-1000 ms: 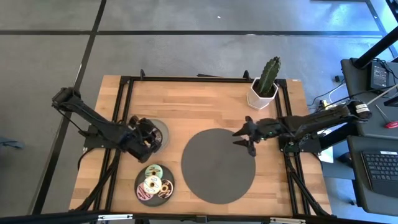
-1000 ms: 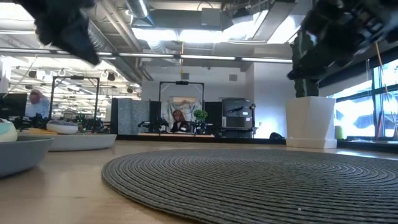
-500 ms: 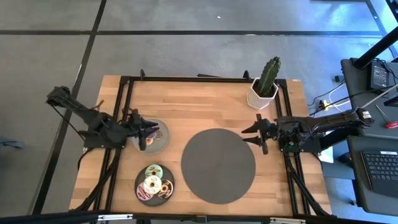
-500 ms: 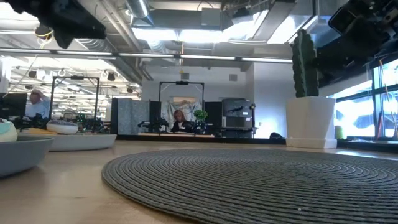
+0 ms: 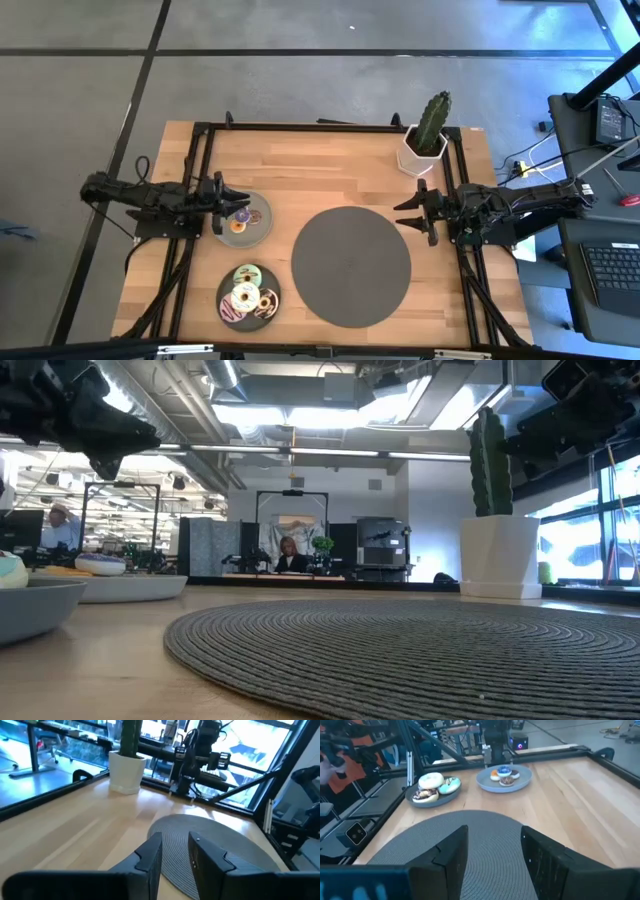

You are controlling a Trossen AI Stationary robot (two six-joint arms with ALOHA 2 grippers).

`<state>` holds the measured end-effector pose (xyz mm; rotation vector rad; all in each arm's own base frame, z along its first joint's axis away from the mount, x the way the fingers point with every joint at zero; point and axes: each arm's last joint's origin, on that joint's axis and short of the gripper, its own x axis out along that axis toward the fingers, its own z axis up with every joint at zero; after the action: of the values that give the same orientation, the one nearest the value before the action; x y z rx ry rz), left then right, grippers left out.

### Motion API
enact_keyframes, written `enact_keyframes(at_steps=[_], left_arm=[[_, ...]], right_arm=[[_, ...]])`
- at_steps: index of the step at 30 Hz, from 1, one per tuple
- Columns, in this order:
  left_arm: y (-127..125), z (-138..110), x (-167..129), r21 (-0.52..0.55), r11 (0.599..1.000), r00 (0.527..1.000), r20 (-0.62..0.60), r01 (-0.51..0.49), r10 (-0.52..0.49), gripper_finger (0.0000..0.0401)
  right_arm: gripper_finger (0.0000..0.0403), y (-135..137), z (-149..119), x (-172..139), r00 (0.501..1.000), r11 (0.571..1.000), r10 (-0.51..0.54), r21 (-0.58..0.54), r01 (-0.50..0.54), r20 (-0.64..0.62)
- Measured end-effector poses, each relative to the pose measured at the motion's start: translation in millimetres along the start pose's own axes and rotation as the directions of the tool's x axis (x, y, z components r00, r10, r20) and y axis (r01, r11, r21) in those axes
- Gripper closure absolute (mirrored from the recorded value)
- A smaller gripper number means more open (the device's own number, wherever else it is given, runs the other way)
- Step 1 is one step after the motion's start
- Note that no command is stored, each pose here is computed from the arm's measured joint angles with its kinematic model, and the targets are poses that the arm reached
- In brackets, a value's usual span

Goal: Pick & Place donuts
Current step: Return to Home Position

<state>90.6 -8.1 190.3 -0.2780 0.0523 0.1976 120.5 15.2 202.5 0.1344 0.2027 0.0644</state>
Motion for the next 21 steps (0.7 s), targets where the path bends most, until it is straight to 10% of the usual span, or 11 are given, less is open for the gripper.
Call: enact_keyframes(at_steps=[21], left_arm=[[14.1,-12.5,4.2,-0.002,1.0,1.0,0.002,-0.002,0.002,0.0307]], right_arm=[[0.022,-6.8,-39.8,-10.2,0.985,1.0,0.026,0.002,-0.026,0.17]])
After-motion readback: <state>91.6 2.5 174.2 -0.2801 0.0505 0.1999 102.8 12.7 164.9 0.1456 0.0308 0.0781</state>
